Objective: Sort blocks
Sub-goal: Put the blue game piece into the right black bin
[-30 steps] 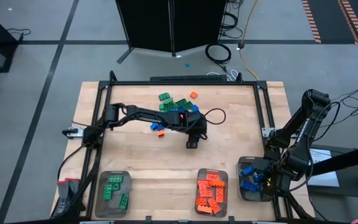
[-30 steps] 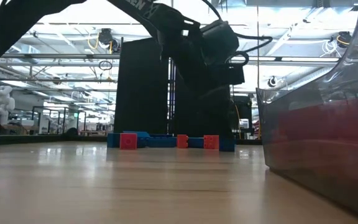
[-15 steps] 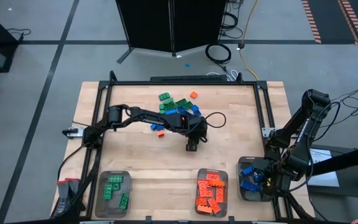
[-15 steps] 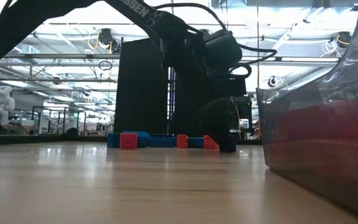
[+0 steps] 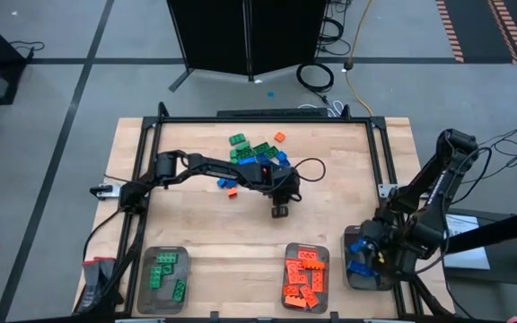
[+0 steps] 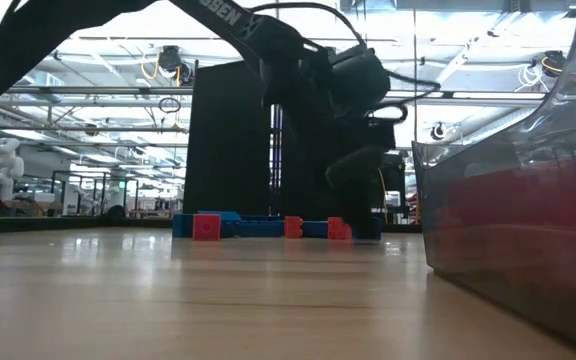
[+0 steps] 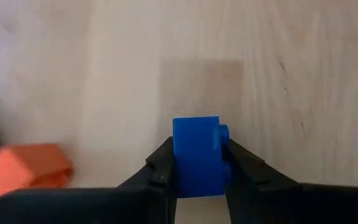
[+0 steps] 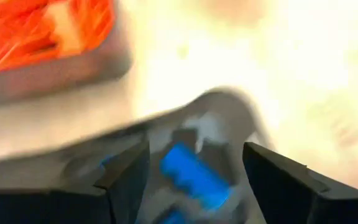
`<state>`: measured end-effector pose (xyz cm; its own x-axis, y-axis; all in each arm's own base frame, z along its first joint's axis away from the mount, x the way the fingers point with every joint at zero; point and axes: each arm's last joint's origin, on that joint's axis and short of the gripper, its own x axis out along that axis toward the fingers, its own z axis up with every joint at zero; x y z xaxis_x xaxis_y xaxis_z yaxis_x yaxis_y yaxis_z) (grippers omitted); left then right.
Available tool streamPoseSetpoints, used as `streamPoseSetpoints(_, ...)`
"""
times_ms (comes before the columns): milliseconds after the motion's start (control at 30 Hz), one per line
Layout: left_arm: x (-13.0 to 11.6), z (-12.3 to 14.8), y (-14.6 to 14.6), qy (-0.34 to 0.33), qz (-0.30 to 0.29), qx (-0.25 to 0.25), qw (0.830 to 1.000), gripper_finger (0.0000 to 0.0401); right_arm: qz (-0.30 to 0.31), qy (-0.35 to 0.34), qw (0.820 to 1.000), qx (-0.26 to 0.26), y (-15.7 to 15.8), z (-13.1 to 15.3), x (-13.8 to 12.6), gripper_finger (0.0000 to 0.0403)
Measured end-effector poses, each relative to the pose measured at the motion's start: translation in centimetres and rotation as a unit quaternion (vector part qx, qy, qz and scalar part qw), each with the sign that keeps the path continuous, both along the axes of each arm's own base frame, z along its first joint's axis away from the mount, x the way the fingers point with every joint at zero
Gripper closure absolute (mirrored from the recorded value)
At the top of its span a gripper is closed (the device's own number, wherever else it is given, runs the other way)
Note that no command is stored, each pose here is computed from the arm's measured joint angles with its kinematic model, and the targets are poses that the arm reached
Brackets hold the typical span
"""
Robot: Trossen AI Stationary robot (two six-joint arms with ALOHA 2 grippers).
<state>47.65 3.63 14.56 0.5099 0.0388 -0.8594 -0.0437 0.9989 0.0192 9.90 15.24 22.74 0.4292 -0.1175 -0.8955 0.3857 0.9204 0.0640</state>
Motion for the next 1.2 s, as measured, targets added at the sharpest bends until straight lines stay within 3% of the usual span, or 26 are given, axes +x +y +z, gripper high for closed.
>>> streamPoseSetpoints(233, -0.1, 7.1, -0.3, -0.087, 0.042, -0.036, 0.995, 0.0318, 0.020, -0.068, 0.988, -0.138, -1.9, 0.8, 1.6, 0.0171)
streamPoseSetpoints(433, -1.4, 12.6, -0.4, -0.151, 0.070, -0.092, 0.982, 0.0317, 0.050, -0.152, 0.950, -0.268, -2.7, 4.0, 3.8, 0.0176)
streamPoseSetpoints(600, -2.5, 15.2, -0.9, -0.171, 0.069, -0.170, 0.968, 0.0316, 0.101, -0.161, 0.917, -0.352, -3.2, 8.5, 5.5, 0.0177)
streamPoseSetpoints(867, -2.9, 19.0, -1.7, -0.239, -0.007, -0.307, 0.921, 0.0315, 0.210, -0.175, 0.859, -0.434, -3.4, 15.7, 7.1, 0.0177)
streamPoseSetpoints(1033, -2.8, 20.6, -2.0, -0.285, -0.059, -0.346, 0.892, 0.0315, 0.264, -0.214, 0.817, -0.465, -3.0, 18.8, 7.8, 0.0177)
streamPoseSetpoints(1200, -2.8, 21.1, -2.1, -0.298, -0.096, -0.361, 0.878, 0.0315, 0.292, -0.259, 0.804, -0.448, -2.4, 19.7, 8.3, 0.0177)
